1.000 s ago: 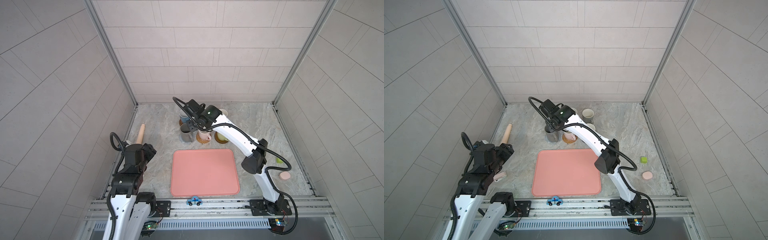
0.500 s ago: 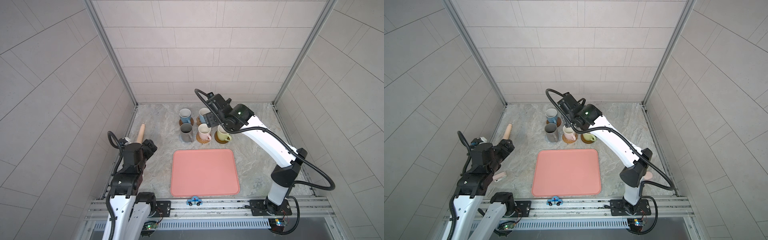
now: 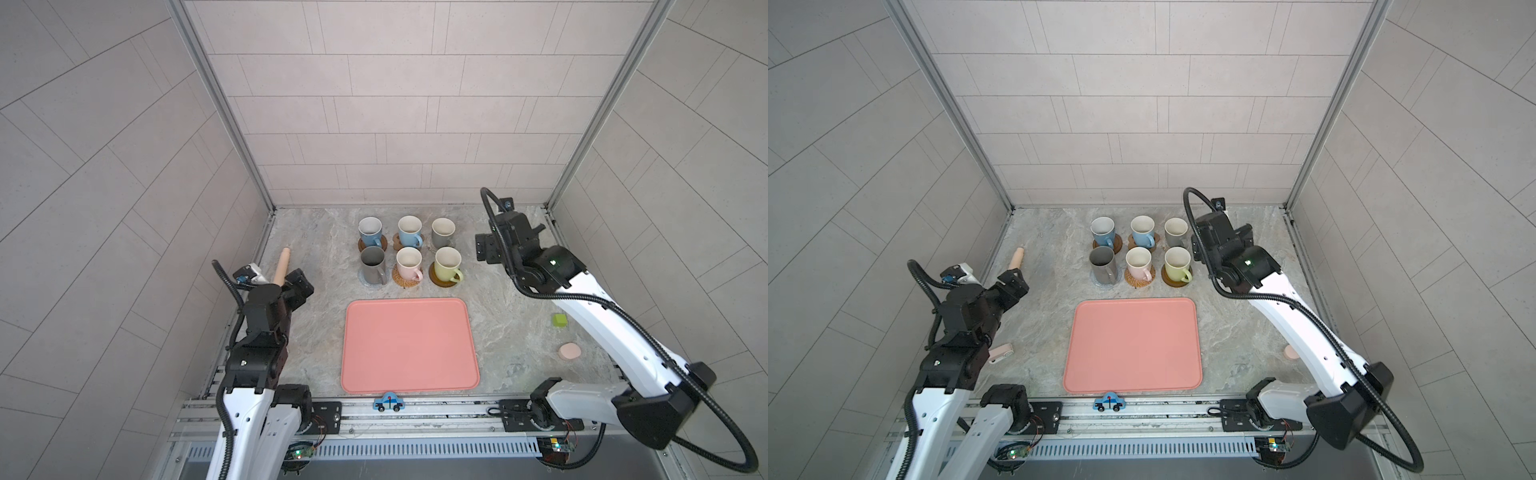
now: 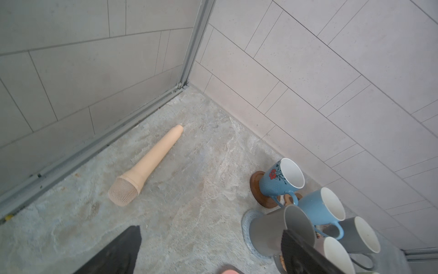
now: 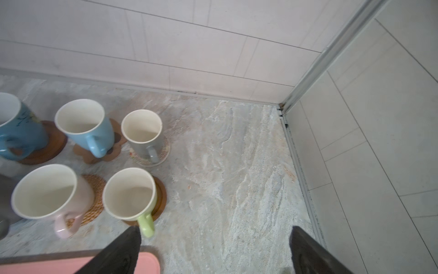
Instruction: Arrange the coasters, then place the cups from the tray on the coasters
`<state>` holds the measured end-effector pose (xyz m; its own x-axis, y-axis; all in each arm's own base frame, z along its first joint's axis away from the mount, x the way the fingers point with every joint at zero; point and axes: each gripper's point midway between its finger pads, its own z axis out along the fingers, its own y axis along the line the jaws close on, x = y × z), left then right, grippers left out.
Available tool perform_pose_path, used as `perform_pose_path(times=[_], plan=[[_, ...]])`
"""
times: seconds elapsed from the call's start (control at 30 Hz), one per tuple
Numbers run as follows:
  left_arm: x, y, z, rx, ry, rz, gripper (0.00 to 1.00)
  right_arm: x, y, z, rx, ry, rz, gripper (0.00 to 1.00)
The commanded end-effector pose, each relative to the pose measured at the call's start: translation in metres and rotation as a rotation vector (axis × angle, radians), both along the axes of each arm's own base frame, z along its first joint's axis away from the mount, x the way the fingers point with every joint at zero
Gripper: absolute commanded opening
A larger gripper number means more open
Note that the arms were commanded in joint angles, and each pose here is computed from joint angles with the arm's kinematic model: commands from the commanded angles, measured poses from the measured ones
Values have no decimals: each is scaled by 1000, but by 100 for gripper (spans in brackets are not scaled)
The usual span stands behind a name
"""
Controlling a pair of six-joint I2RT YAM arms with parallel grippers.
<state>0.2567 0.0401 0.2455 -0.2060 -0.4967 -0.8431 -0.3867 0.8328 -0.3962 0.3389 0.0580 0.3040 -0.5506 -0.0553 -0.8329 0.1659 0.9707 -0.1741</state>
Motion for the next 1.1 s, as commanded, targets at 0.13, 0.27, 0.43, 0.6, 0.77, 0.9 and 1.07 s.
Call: perform_pose_path(times=[0.13, 0.27, 0.43, 0.6, 0.77, 0.9, 1.07], plan=[[20, 14, -13, 325, 8, -26, 100, -19, -58, -19, -45, -150, -140, 100], [30, 15, -29, 389, 25, -39, 100, -32, -76, -41, -89, -192, -170, 100], [44, 17, -56, 407, 54, -37, 100, -42, -96, -91, -112, -173, -216, 99], [56, 19, -84, 414, 75, -34, 100, -48, -116, -140, -79, -122, -289, 100], [59, 20, -105, 423, 86, -28, 100, -48, -123, -166, -49, -128, -323, 99], [58, 23, -118, 425, 102, -14, 100, -42, -127, -185, -41, -111, -338, 99], [66, 24, -128, 420, 97, -1, 100, -27, -130, -185, -39, -126, -346, 100]])
